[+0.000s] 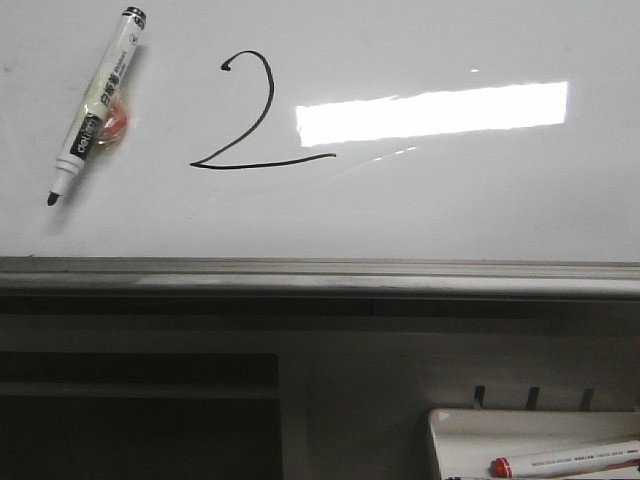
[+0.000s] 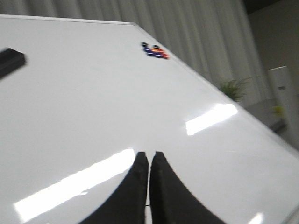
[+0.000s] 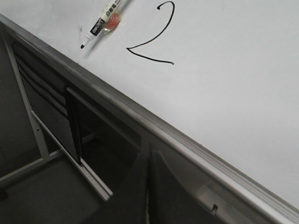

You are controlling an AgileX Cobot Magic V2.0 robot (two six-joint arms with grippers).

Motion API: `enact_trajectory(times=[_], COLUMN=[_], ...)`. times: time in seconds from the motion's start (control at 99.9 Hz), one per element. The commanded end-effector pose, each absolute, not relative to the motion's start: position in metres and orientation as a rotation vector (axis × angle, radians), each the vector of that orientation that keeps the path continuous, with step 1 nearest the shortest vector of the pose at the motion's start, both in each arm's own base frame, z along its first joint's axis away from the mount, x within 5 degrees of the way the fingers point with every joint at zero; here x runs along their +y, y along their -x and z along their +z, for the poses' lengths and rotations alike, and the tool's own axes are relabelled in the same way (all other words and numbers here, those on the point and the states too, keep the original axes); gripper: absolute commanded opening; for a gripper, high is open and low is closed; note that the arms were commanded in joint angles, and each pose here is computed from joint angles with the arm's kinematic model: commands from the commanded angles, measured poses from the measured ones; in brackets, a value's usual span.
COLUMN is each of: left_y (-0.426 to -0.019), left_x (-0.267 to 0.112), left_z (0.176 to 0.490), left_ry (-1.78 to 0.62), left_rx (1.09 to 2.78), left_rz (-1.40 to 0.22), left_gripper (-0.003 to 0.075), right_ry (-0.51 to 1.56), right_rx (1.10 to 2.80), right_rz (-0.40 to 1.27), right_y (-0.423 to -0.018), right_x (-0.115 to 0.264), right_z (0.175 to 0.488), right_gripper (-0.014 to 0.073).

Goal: Write number 2 on whiteboard

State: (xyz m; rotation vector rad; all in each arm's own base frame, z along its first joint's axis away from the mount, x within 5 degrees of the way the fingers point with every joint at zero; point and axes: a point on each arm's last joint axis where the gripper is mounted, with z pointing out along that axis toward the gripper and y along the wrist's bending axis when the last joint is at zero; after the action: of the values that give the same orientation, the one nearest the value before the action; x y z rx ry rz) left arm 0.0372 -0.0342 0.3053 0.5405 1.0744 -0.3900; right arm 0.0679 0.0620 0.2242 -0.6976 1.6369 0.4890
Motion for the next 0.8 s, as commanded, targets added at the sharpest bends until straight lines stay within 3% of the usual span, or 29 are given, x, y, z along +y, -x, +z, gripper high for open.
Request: enact_trajectory(times=[0.0, 0.21, 0.451, 0.791], left_y=[-0.042, -0.046, -0.048, -0.045], left_x=[-0.026, -0.021, -0.01, -0.001], left_z=[0.312, 0.306, 0.304, 0.256], left_ry=[-0.472, -0.409, -0.237, -0.055], left_rx=[1.099, 1.189, 1.053, 1.119], left_rz=[-0.282, -0.195, -0.051, -0.023], left_gripper=[-0.002, -0.002, -0.002, -0.002], right_ry=[0.655, 0.655, 0.655, 0.655], right_rx=[1.603, 1.603, 1.603, 1.603], right_rz=[0.475, 0.475, 0.475, 0.475], right_y=[-0.071, -0.071, -0.071, -0.071], right_x=[0.061, 0.061, 0.061, 0.061], right_z=[0.235, 0.235, 0.235, 0.235], right_gripper=[-0.0071, -0.0071, -0.0071, -0.0071])
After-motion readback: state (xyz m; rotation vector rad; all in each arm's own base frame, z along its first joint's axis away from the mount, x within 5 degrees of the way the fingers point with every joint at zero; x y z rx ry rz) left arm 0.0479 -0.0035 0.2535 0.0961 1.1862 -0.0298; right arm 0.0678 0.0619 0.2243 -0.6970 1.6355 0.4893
